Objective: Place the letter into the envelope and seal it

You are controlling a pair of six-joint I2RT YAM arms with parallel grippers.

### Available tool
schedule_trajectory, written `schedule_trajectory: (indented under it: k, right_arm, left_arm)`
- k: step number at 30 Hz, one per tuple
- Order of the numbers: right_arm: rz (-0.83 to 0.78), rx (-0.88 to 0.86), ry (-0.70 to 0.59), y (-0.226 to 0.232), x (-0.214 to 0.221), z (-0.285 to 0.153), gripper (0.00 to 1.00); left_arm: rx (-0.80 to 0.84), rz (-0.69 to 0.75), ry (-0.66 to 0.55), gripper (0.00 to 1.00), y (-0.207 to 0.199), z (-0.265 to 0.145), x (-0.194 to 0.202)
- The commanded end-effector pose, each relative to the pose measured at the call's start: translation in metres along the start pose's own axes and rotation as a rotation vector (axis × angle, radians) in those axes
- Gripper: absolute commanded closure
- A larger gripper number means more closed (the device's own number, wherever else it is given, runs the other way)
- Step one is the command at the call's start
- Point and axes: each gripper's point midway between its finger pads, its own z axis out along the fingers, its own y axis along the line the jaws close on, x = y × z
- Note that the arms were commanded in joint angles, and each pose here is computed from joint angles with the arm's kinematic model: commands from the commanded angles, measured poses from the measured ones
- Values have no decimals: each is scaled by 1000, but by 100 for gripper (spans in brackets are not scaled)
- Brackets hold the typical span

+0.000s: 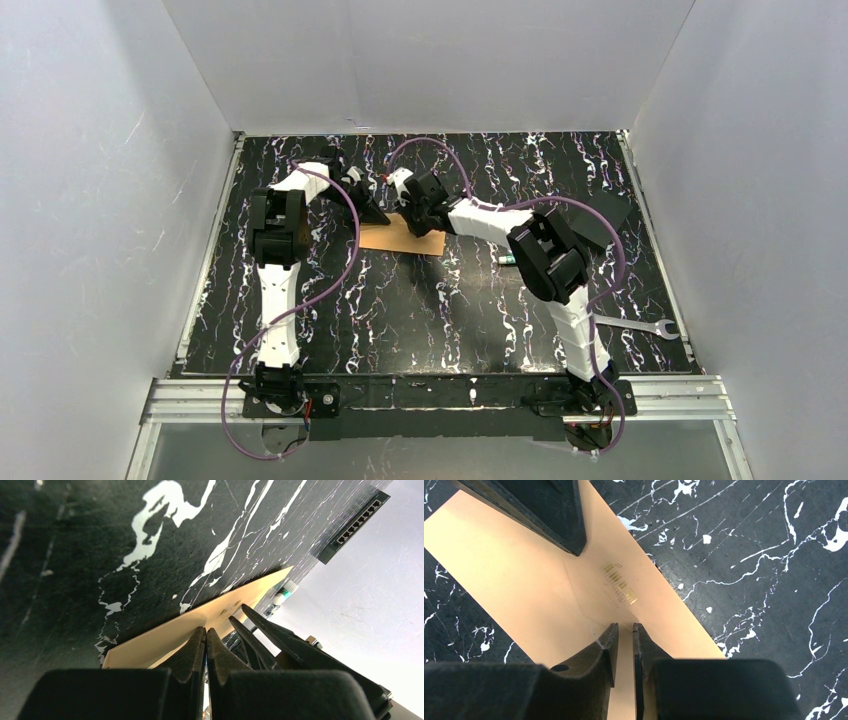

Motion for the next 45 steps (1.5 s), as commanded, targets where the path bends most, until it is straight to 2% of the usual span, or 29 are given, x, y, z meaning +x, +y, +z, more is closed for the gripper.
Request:
schedule_trajectory:
  k: [1,7,14,26,31,38,45]
  right_arm:
    - [16,110,437,-32,127,-3,76]
    - [-37,7,363,2,94,22,75]
    - [-98,-62,314,41,77,43,75]
    - [-43,-145,219,69,35,59,74]
    - [-55,-59,269,54,53,58,75]
    - [-165,27,355,24,97,24,76]
    - [-55,166,387,-24,103,16,75]
  left_arm:
    - [-192,-14,-31,100,57,11,-11]
    - [-193,-17,-23,100,59,13,-9]
    - [-195,-26,-14,100,61,14,-6]
    - [-200,-31,-14,100,63,15,-7]
    - [-206,-35,-20,100,63,15,-7]
    - [-211,-28,-29,100,63,13,-10]
    - [-210,9,-23,100,63,12,-9]
